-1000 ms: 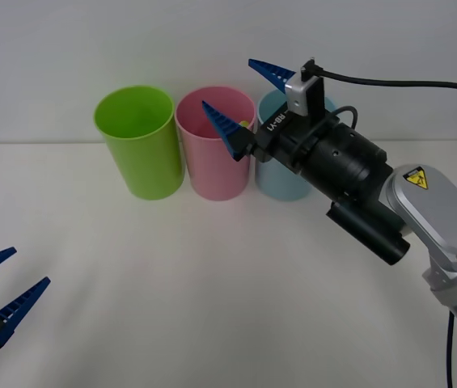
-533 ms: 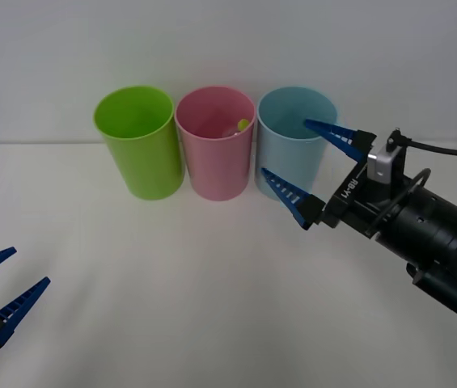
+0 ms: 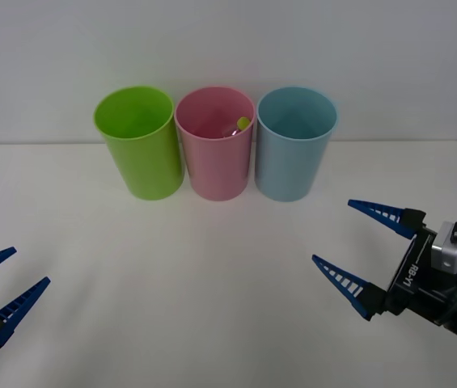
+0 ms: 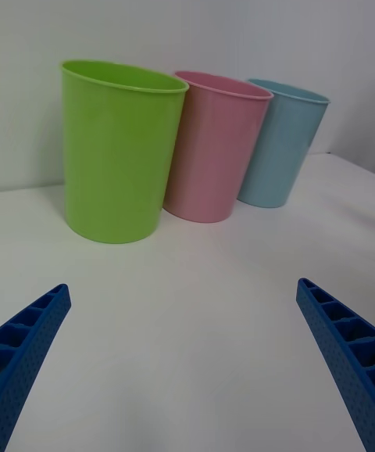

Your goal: Put cans in the blue bin and PET bottles in the pink bin and trash in the green bin.

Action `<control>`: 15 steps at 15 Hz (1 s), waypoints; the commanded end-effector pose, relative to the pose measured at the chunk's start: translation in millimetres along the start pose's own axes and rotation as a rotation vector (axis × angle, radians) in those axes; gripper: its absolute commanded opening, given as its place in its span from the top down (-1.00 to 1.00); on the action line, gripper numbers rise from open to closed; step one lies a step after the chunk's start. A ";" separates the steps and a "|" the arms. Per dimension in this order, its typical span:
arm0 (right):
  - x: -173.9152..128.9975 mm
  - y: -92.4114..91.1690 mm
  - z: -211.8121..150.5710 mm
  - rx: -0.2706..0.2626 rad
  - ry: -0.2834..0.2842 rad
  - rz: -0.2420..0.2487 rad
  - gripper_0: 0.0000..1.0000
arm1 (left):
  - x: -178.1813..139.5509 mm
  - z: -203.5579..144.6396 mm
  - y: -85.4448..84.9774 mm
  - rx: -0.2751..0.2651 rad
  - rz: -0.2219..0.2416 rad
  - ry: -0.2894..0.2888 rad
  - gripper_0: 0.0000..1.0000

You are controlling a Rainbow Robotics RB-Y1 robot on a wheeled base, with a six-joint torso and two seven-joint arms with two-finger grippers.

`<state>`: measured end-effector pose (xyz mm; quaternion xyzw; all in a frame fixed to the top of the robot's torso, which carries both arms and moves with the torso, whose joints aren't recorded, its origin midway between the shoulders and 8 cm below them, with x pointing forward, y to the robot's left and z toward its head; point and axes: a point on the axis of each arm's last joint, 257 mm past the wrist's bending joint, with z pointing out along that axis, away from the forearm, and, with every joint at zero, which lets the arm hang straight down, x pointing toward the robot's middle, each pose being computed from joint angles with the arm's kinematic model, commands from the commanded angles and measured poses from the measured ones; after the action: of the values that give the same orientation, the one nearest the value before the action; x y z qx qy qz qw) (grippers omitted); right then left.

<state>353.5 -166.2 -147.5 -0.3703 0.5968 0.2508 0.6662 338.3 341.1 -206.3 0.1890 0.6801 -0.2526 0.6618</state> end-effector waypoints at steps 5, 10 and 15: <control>19.4 13.6 -33.5 -0.049 0.081 -0.008 -1.00 | 0.0 0.0 0.0 0.000 0.000 0.000 -1.00; 28.9 20.2 -61.0 -0.105 0.142 -0.028 -1.00 | 0.0 0.0 0.0 0.000 0.000 0.000 -1.00; 36.5 16.8 -75.7 -0.111 0.179 -0.039 -1.00 | 0.0 0.0 0.0 0.000 0.000 0.000 -1.00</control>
<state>300.5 -218.9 -187.1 -0.4402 0.6308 0.2363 0.5937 338.3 341.1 -206.3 0.1890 0.6801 -0.2526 0.6618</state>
